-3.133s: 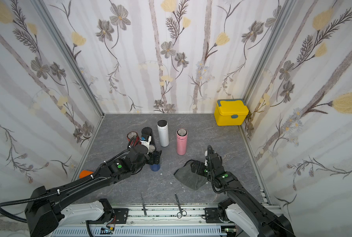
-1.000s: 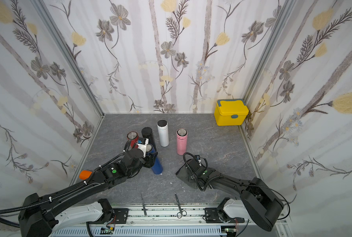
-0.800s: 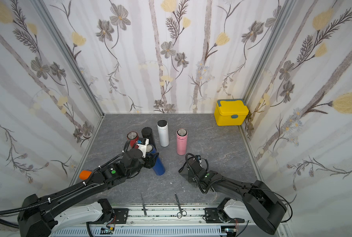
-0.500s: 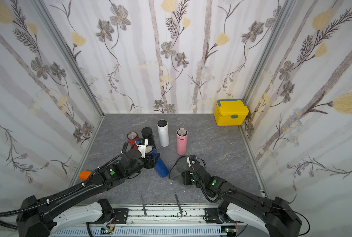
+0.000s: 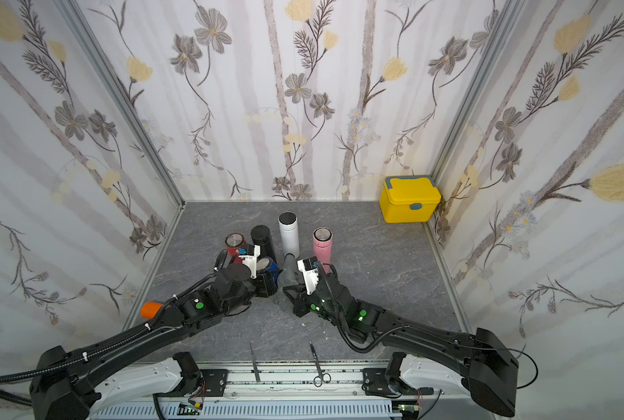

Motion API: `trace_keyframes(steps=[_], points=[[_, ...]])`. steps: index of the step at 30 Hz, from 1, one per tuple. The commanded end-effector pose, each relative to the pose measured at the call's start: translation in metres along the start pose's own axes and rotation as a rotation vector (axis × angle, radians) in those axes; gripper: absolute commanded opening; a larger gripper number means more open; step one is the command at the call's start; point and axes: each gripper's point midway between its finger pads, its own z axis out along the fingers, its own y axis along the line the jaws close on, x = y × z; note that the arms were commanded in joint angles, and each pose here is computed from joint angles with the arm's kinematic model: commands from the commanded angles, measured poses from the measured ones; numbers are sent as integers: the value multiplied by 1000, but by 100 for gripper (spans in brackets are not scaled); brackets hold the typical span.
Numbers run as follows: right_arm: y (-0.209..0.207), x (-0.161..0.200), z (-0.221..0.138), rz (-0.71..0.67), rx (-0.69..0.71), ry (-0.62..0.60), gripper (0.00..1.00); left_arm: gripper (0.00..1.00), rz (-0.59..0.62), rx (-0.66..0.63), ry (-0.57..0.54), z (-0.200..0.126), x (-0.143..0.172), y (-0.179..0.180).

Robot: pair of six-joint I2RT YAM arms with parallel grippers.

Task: Wipe the surface of the thermos
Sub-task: Wipe the dirt from the surface of the thermos.

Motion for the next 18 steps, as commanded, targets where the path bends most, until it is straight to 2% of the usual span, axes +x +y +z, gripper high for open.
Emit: trace_keyframes(steps=[1,7,10,14,18], points=[[-4,2,12,16,23,-18,0,0,-67,96,-88,-9,-25,-21],[-67,68,5,114,217,97,0,0,-75,75,-104,-12,-32,-20],[-78,80,-7,90,291,119,0,0,-78,72,-103,-10,-33,-22],[-51,55,-16,38,248,40,0,0,-94,49,-99,-4,-33,-20],[6,13,-22,-41,96,-84,0,0,-121,40,-91,2,-34,-22]])
